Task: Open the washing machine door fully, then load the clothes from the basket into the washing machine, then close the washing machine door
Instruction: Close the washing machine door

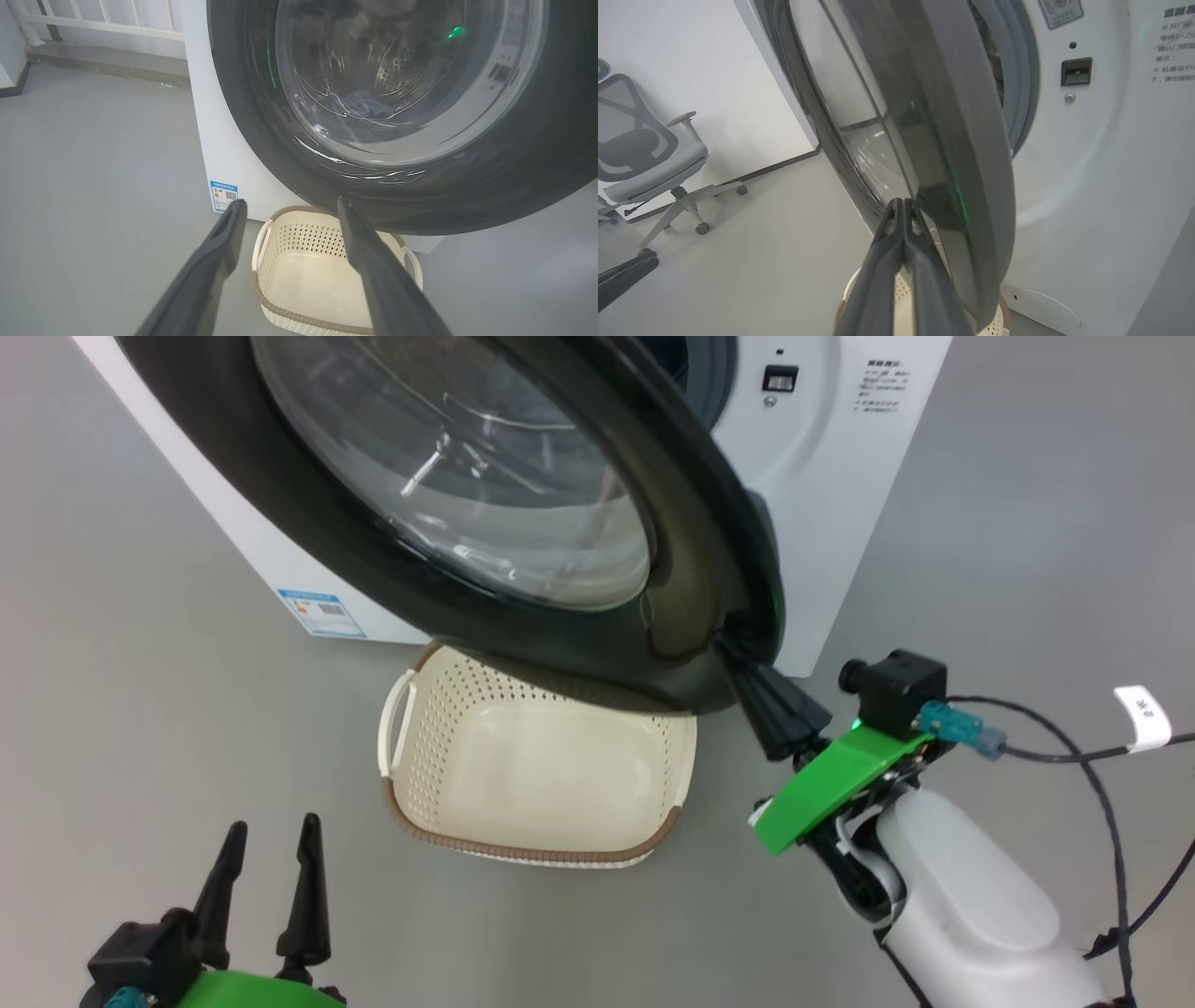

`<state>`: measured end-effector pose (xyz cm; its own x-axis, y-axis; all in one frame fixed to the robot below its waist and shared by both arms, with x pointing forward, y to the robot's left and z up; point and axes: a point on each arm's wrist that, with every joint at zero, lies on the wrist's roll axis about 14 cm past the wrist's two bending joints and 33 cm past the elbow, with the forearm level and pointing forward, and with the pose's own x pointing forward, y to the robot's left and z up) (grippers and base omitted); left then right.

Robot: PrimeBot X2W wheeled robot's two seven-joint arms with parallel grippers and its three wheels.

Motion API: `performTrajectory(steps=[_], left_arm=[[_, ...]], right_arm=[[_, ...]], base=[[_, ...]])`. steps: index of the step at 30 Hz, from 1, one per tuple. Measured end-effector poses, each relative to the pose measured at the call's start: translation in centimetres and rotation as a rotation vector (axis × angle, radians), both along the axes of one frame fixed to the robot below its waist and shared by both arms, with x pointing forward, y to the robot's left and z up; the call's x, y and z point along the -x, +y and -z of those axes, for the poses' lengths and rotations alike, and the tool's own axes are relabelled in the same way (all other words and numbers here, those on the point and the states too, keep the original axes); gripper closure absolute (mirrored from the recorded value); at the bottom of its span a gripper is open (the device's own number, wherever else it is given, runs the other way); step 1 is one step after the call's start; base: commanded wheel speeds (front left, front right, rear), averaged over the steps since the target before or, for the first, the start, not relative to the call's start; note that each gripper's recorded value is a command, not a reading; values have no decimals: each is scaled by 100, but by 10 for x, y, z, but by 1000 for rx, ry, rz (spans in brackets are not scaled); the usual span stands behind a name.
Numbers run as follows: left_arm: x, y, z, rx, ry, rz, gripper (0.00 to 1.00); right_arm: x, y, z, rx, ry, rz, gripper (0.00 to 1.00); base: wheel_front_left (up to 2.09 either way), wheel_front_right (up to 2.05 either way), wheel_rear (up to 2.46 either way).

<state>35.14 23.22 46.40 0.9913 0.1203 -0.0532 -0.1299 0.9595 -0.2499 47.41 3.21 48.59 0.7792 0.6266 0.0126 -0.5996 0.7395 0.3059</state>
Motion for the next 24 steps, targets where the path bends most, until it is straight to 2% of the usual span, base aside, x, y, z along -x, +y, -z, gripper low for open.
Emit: performTrajectory(steps=[24], left_arm=[[-25,3,6,-17,15,-5,0]], right_arm=[[-82,-23,-12,-13,-78,102,100]], base=[[0,0,0]])
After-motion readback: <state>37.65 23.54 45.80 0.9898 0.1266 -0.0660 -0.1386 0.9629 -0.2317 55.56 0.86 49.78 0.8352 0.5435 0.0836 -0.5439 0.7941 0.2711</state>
